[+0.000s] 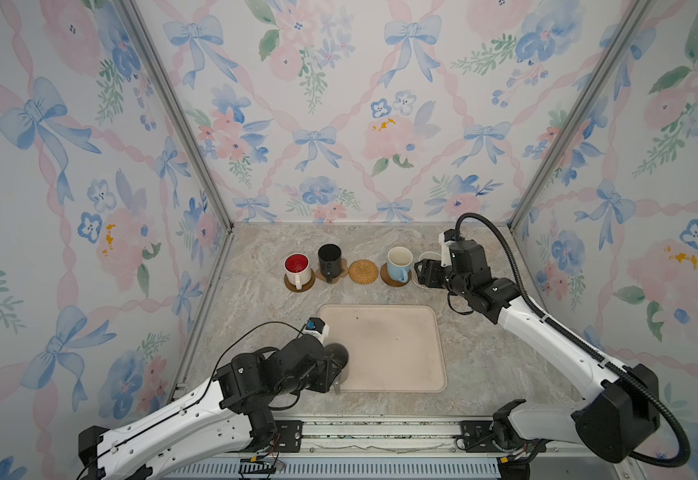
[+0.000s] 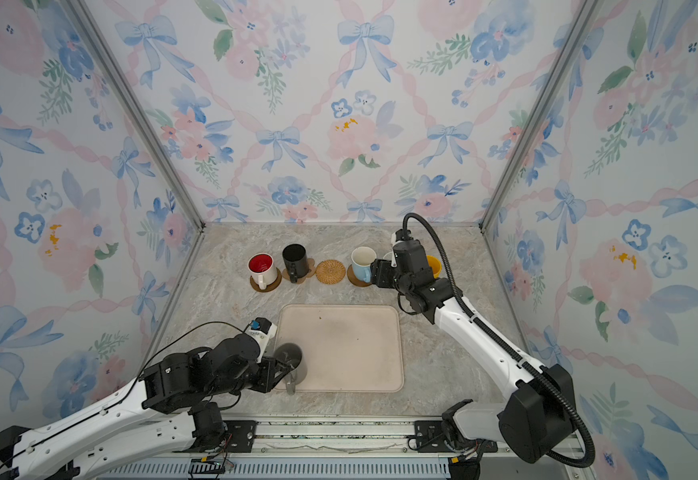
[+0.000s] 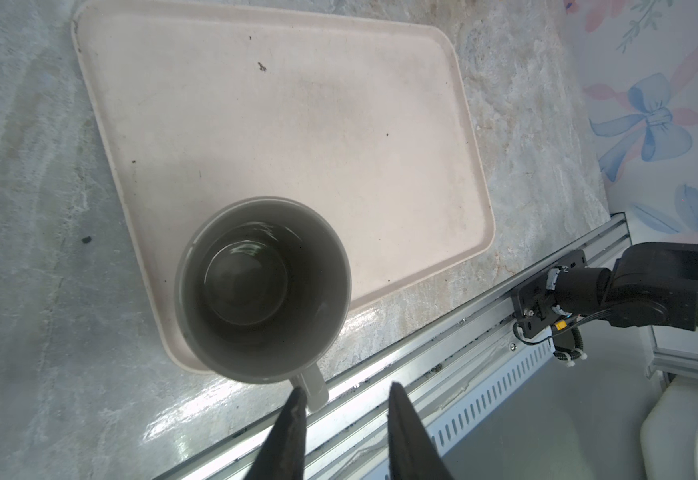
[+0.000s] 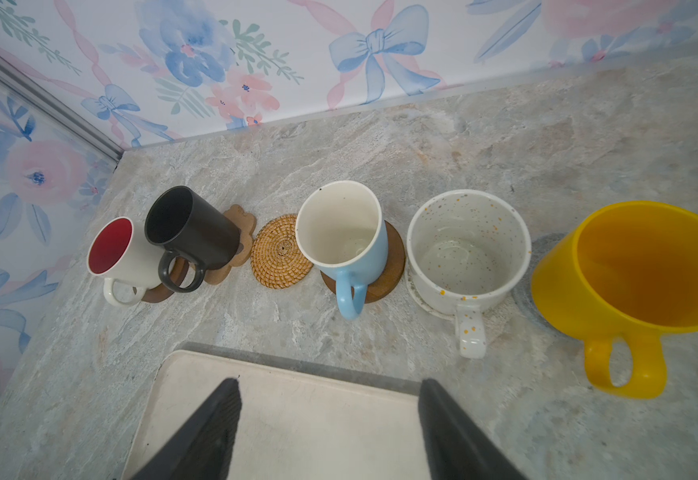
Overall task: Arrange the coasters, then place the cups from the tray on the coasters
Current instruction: 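Move the left gripper down over the grey mug on the tray, then close the left gripper on the grey mug's rim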
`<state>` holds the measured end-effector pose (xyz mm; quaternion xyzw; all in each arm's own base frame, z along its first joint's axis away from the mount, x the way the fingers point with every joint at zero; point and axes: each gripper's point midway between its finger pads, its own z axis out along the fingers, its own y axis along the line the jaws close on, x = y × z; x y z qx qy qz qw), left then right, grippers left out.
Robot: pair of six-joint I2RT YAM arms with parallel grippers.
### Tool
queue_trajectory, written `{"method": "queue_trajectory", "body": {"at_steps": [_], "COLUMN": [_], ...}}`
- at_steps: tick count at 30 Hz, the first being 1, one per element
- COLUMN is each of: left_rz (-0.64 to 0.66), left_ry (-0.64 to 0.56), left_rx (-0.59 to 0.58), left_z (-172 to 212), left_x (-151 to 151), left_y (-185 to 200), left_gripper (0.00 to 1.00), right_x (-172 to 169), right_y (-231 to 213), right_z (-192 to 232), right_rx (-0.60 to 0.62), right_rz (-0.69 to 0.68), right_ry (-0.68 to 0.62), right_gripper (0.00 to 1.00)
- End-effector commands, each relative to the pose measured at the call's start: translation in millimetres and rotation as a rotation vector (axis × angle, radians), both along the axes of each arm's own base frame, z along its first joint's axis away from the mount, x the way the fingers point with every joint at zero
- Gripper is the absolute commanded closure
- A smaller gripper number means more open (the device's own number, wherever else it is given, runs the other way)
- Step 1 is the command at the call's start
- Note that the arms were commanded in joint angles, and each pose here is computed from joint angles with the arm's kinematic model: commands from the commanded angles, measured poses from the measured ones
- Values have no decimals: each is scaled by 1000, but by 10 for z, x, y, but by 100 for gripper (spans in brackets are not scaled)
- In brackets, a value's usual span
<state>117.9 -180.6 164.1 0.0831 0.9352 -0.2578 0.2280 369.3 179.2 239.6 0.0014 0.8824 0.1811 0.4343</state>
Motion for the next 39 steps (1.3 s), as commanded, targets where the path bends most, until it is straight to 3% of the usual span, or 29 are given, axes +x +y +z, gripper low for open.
{"method": "queue_trajectory", "body": {"at_steps": [1, 14, 39], "left_rz": [13, 22, 22], "left_ry": [71, 128, 82], "left_rx": [35, 125, 271], "left_z": [-211, -457, -553], "left_x": [-104, -121, 101], "left_y": [77, 77, -32], "left_gripper": [70, 67, 62], "right_x": [30, 63, 174], "right_y": [-9, 19, 71], "right_z": [-24, -91, -286], "right_rx": [21, 22, 36], "right_rz": [-7, 0, 14], "right_ry": [4, 21, 71], "right_gripper": [29, 29, 29]}}
